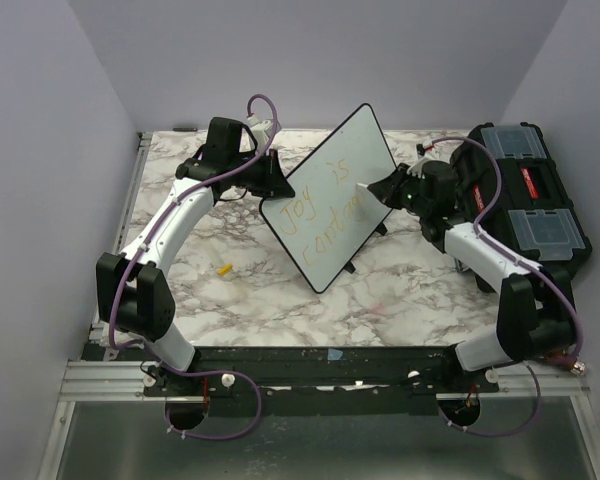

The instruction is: Write a sentence on the whiteboard

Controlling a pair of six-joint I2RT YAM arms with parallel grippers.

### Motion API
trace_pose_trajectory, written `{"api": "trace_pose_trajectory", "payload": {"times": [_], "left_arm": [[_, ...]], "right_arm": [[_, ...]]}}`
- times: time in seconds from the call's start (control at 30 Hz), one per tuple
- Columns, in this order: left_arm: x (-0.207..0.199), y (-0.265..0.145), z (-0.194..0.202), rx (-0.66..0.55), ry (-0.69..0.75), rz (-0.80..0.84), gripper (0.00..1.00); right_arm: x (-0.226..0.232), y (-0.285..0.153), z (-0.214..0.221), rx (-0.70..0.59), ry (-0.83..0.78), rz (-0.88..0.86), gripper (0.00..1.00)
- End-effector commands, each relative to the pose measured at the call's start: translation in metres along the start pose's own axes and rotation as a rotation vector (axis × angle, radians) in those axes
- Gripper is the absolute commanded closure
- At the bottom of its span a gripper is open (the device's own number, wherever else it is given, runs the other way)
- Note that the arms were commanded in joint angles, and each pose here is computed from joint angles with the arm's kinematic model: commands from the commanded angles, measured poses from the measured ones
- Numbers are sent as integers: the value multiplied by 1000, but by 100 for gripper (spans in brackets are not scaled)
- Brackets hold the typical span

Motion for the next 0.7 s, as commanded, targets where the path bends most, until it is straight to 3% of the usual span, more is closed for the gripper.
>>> {"api": "trace_pose_trajectory", "payload": {"times": [0.0,0.43,0.67], "left_arm": [[0,8,16,67,52,5,100],[1,10,17,76,52,8,100],[4,11,19,83,47,3,100]], "right_arm": [[7,12,0,17,14,-52,99],[-13,23,20,62,15,4,99],[-14,9,2,-21,-10,57,99]]}}
Point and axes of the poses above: each gripper's point midway between its finger pads, its own y axis out along the fingers, its own x axis along the line the jaws close on, z = x × y, the point moved 5 cm from there along -y, back along the fingers, and after that the axes turned 4 degrees about y, right-handed, at the moved point
